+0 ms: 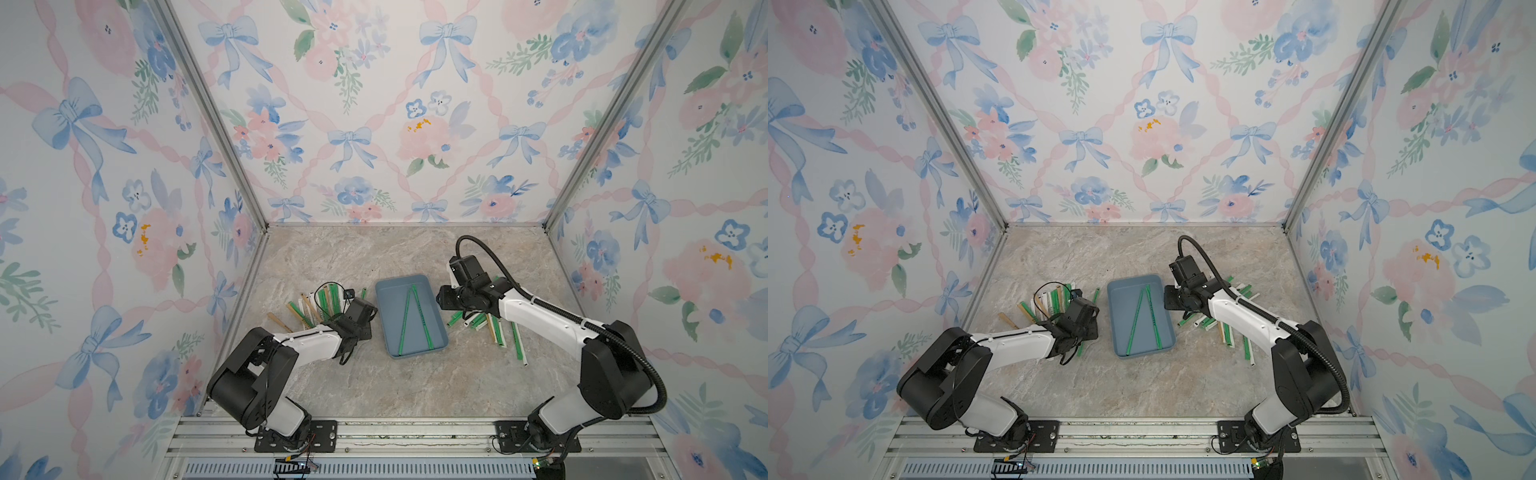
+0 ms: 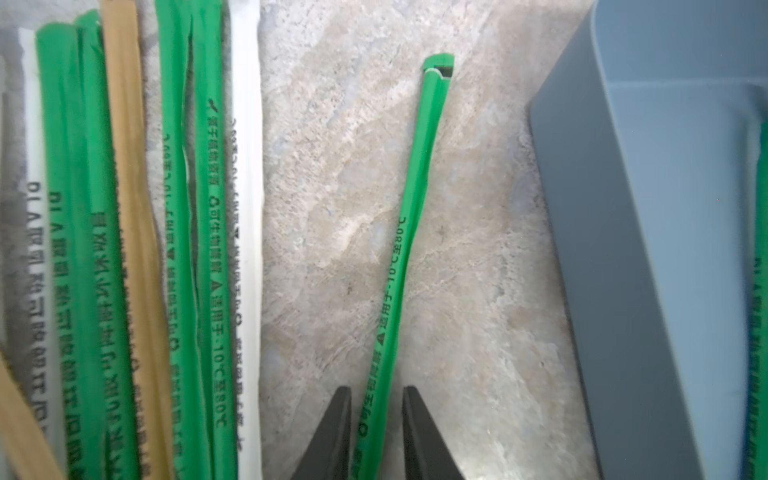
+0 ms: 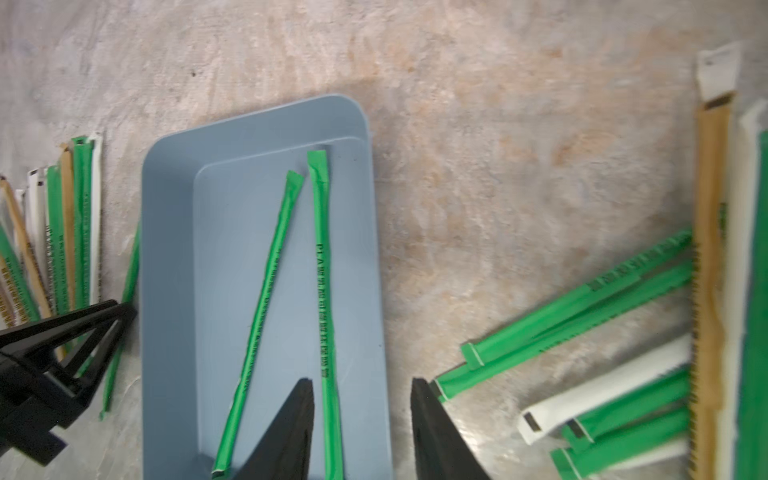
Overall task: Put the straws into the storage box
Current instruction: Pick up the straw from the center of the board.
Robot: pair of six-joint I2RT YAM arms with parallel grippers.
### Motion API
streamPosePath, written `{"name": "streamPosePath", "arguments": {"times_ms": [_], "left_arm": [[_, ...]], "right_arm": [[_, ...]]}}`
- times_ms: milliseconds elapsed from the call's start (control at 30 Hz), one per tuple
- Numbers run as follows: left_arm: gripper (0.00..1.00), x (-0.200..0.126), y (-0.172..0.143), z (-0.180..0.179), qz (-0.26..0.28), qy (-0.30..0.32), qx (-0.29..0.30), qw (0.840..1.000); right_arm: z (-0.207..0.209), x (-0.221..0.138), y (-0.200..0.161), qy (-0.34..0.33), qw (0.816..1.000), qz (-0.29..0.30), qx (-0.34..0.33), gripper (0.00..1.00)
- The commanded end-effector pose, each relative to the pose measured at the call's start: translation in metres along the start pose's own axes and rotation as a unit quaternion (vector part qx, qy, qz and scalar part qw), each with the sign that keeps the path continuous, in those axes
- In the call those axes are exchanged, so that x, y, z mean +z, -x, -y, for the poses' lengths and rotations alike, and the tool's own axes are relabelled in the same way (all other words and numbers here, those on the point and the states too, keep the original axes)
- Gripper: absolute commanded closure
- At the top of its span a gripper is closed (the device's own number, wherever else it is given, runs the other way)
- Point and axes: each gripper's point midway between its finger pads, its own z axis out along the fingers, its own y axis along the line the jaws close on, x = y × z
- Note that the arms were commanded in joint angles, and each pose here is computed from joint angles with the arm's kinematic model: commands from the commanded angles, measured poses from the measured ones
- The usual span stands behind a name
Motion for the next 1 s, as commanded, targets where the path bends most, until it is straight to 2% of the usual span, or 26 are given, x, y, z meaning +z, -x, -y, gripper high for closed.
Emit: {"name": "streamPosePath", "arguments": {"times_ms": [0,300,567,800,833,967], "left_arm": [[0.81,0.006,-0.009,-0.004,-0.019,0.010,0.007,1.000],[1.00,0.010,-0.014,0.002,-0.035,-0.004,0.009,0.999],[1.00,-0.007,0.008,0.018,-0.007,-0.040,-0.018,0.999],[1.00,-0.043,0.034,0.062,0.044,-0.099,-0.024,0.994],[1.00,-0.053,0.046,0.077,0.059,-0.115,-0.026,0.991],[1.00,-0.066,0.050,0.104,0.069,-0.139,-0.024,0.988]], "right_arm": [[0.036,-0.005,-0.015,-0.047,0.999,-0.019,0.005,0.59],[0.103,-0.028,-0.020,-0.100,0.993,-0.002,0.064,0.56],[0.150,-0.045,-0.028,-0.135,0.986,0.003,0.102,0.55],[0.161,-0.049,-0.035,-0.144,0.984,-0.001,0.107,0.54],[0.161,-0.049,-0.036,-0.143,0.984,-0.001,0.110,0.54],[0.161,-0.049,-0.038,-0.138,0.983,-0.001,0.117,0.54]]}}
